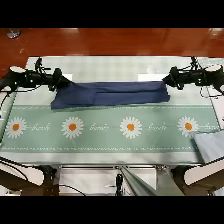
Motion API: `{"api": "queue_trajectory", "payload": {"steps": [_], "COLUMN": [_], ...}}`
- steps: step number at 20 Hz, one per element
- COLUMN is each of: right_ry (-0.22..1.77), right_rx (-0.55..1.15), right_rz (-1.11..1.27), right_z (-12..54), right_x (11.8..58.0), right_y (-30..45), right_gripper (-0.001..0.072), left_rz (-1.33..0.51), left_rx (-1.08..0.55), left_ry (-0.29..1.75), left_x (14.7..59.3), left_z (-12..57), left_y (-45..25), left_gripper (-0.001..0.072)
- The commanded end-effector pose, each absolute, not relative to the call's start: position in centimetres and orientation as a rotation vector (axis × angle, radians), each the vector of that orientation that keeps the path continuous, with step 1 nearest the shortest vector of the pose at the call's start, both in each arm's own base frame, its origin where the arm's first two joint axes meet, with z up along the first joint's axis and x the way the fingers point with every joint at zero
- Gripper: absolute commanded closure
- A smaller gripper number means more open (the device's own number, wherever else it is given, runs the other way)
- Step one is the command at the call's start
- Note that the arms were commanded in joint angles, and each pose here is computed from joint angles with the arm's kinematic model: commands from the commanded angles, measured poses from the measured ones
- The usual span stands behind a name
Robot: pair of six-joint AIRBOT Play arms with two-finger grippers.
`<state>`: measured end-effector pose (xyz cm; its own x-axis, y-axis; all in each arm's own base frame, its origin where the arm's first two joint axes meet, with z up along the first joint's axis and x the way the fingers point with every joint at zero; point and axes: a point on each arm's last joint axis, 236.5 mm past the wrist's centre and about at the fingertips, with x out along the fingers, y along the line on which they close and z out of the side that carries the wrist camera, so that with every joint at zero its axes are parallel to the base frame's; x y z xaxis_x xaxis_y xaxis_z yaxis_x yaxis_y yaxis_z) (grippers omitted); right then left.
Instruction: Fold the shirts.
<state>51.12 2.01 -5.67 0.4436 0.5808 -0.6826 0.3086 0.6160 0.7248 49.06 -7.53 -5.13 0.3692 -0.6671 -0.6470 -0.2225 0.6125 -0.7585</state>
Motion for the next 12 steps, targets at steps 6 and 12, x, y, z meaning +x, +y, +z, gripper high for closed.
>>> {"api": "queue_trajectory", "payload": {"steps": [6, 12], "right_ry": [1.225, 1.382], "right_rx": [0.867, 0.855], "right_rz": [0.209, 0.183], "right_z": [-2.5, -7.3], "right_x": [46.8, 44.6], "right_y": [-6.1, -5.1], "right_gripper": [0.0093, 0.0093], "left_rz": [-0.1, 0.028], "left_rx": [-0.752, -0.539], "left_ry": [1.3, 0.925], "left_x": [44.5, 42.3], "left_z": [-0.4, 4.7], "left_y": [4.1, 4.0], "left_gripper": [0.0003, 0.0002]}}
